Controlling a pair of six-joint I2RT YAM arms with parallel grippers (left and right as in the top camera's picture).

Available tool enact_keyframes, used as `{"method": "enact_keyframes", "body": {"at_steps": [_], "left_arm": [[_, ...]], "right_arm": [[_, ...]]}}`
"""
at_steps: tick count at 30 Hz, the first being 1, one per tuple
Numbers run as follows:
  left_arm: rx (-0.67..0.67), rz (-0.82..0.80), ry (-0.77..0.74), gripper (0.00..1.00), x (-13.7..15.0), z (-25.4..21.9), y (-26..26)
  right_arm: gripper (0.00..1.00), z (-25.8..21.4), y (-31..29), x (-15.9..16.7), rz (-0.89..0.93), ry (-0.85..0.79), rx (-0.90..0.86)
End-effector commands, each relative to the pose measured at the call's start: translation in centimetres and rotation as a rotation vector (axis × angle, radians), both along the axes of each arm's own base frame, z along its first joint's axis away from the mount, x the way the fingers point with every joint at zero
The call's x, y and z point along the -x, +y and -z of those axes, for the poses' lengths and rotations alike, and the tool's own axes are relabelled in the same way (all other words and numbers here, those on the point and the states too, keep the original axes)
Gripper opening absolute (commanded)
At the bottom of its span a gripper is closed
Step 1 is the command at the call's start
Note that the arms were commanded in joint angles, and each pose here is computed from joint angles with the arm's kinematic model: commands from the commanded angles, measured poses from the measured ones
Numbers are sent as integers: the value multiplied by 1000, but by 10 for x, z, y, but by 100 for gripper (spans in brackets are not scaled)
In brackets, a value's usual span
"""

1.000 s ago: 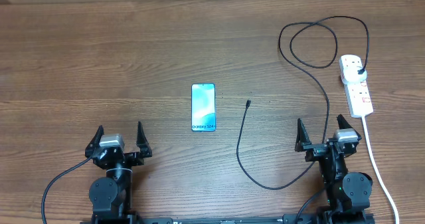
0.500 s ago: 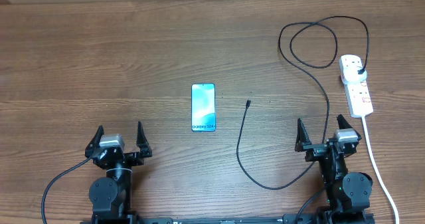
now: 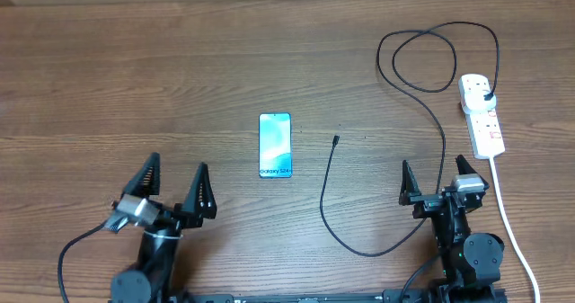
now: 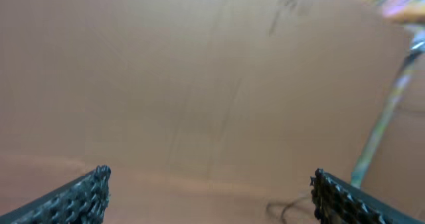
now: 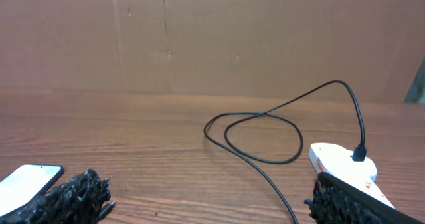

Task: Plug charger to phone and switch on socket
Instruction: 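Raise the left arm and move the left gripper over the phone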

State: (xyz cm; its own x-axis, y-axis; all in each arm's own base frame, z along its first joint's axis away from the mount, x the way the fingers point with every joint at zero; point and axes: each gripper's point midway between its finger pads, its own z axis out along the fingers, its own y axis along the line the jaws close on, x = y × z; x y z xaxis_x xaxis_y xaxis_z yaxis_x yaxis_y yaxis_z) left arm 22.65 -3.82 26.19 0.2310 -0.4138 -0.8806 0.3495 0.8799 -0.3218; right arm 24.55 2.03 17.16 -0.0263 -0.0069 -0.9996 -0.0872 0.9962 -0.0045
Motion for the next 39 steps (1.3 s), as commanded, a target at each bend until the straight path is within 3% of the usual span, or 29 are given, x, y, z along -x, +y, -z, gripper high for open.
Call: {"method": "enact_keyframes", "body": {"at_steps": [1, 4, 7, 10, 17, 20, 23, 26, 34, 39], "left_arm": [[31, 36, -185, 100, 22, -41, -3], [39, 13, -295, 99, 37, -67, 1], [20, 45, -288, 100, 42, -83, -5], [20, 47, -148, 100, 29, -88, -6], [-186, 42, 277, 100, -22, -97, -12], [-287, 276, 334, 100, -31, -108, -48], [-290, 579, 346, 100, -29, -116, -86], [-261, 695, 358, 100, -44, -118, -97], [-138, 639, 582, 100, -94, -99, -90], [-239, 499, 764, 100, -108, -81, -94]], "right_arm": [[100, 2, -2, 0, 8, -2, 1], [100, 2, -2, 0, 8, -2, 1], [100, 2, -2, 0, 8, -2, 1], [100, 2, -2, 0, 8, -2, 1], [100, 2, -2, 0, 8, -2, 1], [100, 2, -2, 0, 8, -2, 1], [100, 2, -2, 0, 8, -2, 1], [100, 2, -2, 0, 8, -2, 1], [100, 2, -2, 0, 8, -2, 1], [100, 2, -2, 0, 8, -2, 1]]}}
